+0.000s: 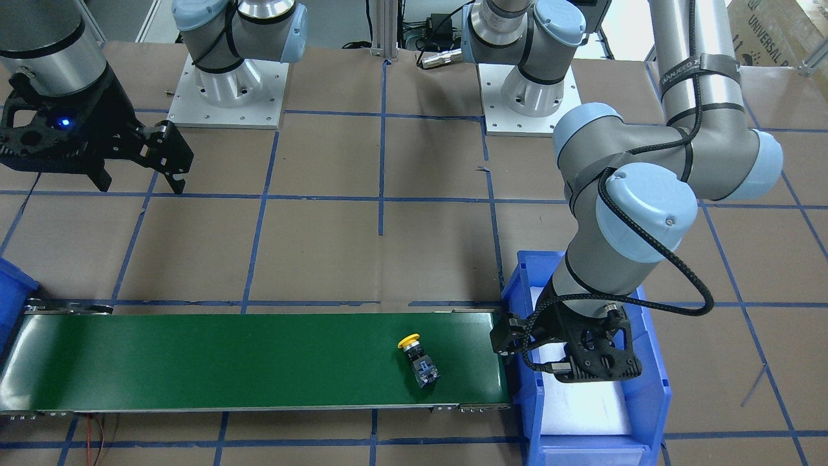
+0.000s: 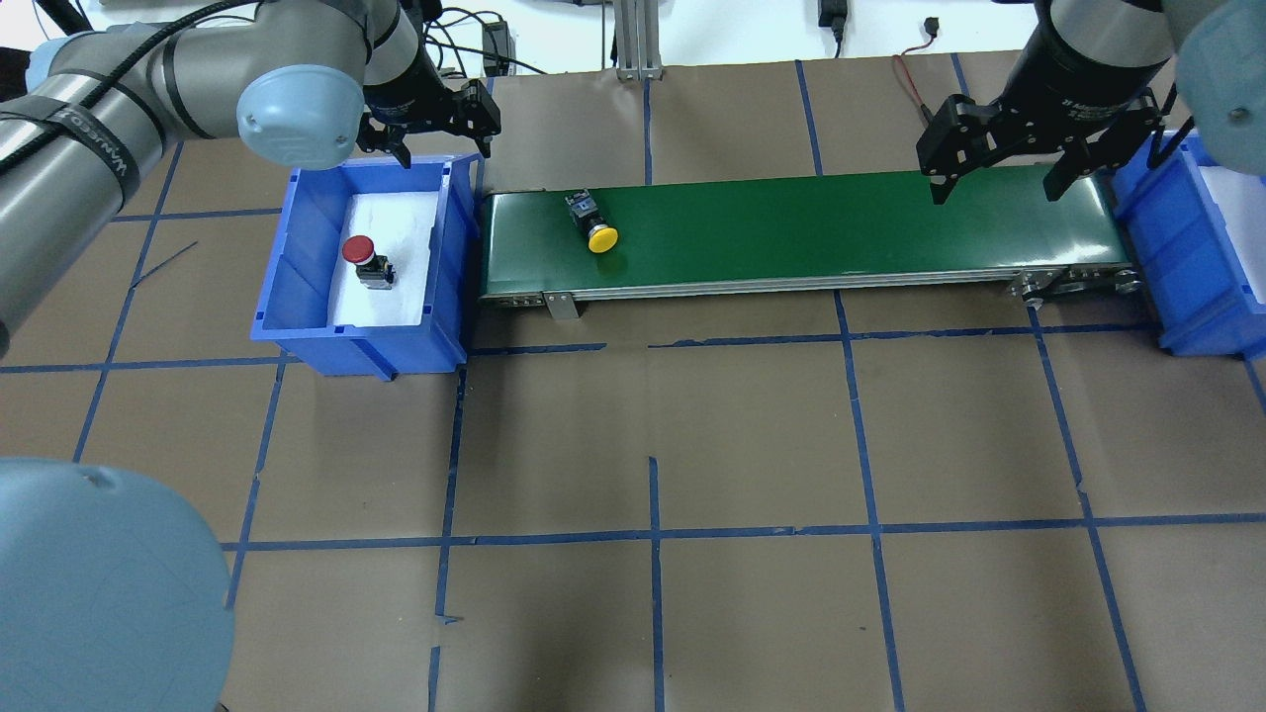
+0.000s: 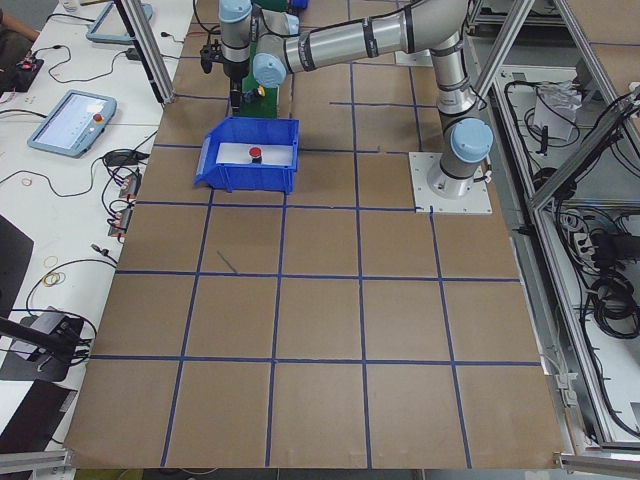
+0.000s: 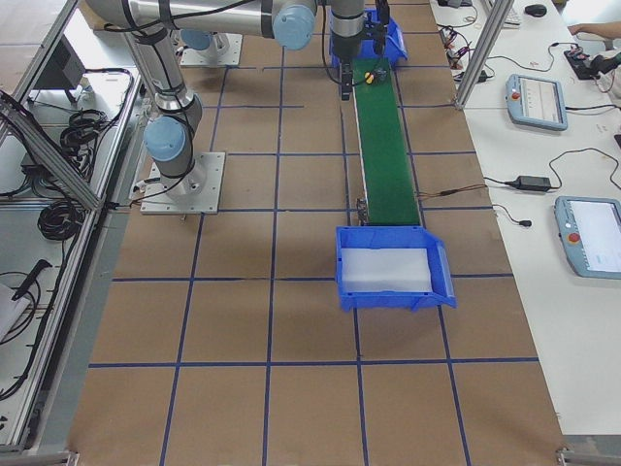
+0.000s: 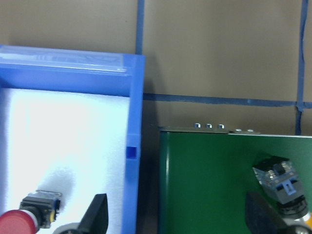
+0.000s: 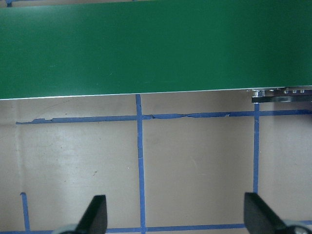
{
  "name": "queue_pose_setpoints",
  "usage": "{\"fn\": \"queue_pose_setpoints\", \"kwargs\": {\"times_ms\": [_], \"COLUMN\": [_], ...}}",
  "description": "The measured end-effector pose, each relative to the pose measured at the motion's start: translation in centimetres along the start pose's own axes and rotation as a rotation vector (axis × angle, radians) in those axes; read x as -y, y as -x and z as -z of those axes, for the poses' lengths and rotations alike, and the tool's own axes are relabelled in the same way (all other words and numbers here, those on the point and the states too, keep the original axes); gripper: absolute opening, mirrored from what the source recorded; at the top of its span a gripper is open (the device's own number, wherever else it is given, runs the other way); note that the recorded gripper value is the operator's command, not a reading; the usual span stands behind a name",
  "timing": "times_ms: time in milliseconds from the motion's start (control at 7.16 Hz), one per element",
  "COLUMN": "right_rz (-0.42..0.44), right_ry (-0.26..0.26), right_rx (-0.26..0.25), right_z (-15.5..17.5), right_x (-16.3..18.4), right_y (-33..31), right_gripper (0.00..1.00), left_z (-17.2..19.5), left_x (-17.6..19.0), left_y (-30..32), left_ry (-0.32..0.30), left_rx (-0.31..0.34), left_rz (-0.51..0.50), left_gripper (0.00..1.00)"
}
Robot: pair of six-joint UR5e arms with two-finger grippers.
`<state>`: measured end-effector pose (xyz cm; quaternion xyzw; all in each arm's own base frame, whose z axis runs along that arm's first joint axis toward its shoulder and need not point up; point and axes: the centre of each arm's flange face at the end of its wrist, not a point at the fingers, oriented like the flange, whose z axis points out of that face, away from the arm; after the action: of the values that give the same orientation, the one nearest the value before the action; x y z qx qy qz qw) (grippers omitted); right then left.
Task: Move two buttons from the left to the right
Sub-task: 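Release the yellow button and return the left gripper over the bin, then lower the left gripper and grasp the red-capped button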
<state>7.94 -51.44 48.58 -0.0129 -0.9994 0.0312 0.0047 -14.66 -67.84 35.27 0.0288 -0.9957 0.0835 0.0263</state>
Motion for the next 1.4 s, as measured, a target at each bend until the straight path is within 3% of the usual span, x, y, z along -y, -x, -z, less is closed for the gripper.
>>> {"fn": "queue_pose_setpoints", "kwargs": {"times_ms": [559,1117,1397], "right_rz": [0.014,0.012,0.018], "right_ry": [0.020,0.045,0.068], "right_rx": [-0.010,-0.030,-0.040], "right_z": [1.0,1.2,1.9], "right_x": [0.0,0.0,0.6], "right_y": [-1.2,-2.1,-3.8], "right_gripper": [1.00,1.00,1.00], "left_z": [0.9,-0.2,-1.0], "left_x": [0.0,-2.5,-3.6], "left_y": [3.5,8.5,10.4], "left_ry": [0.023,0.089,0.091], "left_rx": [0.011,0.016,0.014], "left_rz": [-0.040,-0.084,-0.106], "left_gripper": [0.98,0.99,0.98]}}
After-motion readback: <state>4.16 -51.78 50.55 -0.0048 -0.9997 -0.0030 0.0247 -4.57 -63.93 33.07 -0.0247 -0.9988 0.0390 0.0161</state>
